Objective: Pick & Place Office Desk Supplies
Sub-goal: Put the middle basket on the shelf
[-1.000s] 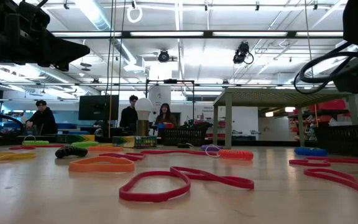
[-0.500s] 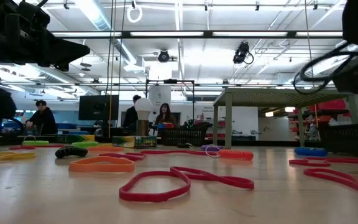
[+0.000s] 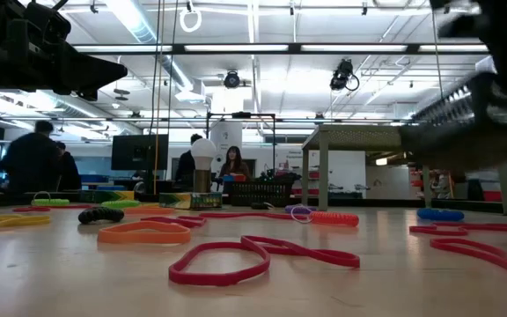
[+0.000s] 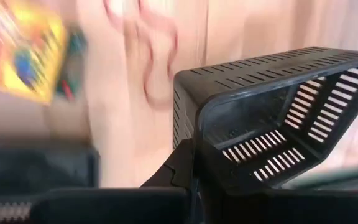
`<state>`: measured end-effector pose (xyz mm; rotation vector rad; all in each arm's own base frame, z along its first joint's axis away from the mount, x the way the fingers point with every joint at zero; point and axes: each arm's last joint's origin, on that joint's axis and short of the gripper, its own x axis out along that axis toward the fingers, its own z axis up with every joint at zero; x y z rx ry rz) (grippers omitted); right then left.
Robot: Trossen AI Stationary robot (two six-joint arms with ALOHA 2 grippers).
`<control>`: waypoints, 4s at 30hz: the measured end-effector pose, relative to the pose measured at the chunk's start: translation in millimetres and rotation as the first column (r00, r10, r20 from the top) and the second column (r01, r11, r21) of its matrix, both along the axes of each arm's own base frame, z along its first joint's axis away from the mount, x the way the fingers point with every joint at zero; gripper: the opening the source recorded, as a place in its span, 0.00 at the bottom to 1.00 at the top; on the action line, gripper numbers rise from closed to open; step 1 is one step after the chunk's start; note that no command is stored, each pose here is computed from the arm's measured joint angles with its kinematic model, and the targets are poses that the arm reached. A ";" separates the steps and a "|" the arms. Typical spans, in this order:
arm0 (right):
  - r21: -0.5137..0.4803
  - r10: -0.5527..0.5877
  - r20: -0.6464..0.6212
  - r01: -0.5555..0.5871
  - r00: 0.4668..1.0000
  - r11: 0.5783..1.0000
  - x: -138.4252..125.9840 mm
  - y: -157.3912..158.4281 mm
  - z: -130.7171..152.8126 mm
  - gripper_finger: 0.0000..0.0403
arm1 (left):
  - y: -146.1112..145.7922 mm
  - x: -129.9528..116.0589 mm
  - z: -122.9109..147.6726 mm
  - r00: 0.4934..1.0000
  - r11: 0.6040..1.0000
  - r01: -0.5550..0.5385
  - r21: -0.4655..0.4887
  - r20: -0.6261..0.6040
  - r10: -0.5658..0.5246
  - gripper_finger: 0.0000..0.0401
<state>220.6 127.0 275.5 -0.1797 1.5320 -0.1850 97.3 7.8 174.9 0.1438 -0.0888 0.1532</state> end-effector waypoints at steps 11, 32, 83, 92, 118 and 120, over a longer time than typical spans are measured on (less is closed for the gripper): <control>-0.031 0.013 0.285 -0.004 0.958 1.000 38.8 -20.4 64.5 0.03 | 0.0 0.1 -0.1 1.000 1.000 0.000 0.000 -0.001 0.000 0.14; -0.194 -0.197 0.095 0.213 0.976 0.958 22.6 -212.7 99.9 0.02 | 0.0 0.0 -0.1 1.000 1.000 0.000 0.000 -0.001 0.000 0.14; -0.189 -0.166 -0.290 0.113 0.942 0.975 -58.5 -245.0 34.9 0.04 | 0.0 0.0 -0.1 1.000 1.000 0.000 0.000 0.000 0.000 0.14; -0.189 -0.157 -0.291 0.105 0.944 0.976 -57.5 -243.6 34.9 0.12 | 0.0 0.0 -0.1 1.000 1.000 0.000 0.000 0.000 0.000 0.14; -0.241 -0.219 -0.279 0.153 0.935 0.958 -58.0 -244.5 35.4 0.16 | 0.0 0.1 -0.1 1.000 1.000 0.000 0.000 -0.001 0.000 0.14; -0.239 -0.228 -0.273 0.164 0.935 0.957 -58.0 -244.4 35.4 0.16 | 0.0 0.1 -0.1 1.000 1.000 0.000 0.000 -0.001 0.000 0.14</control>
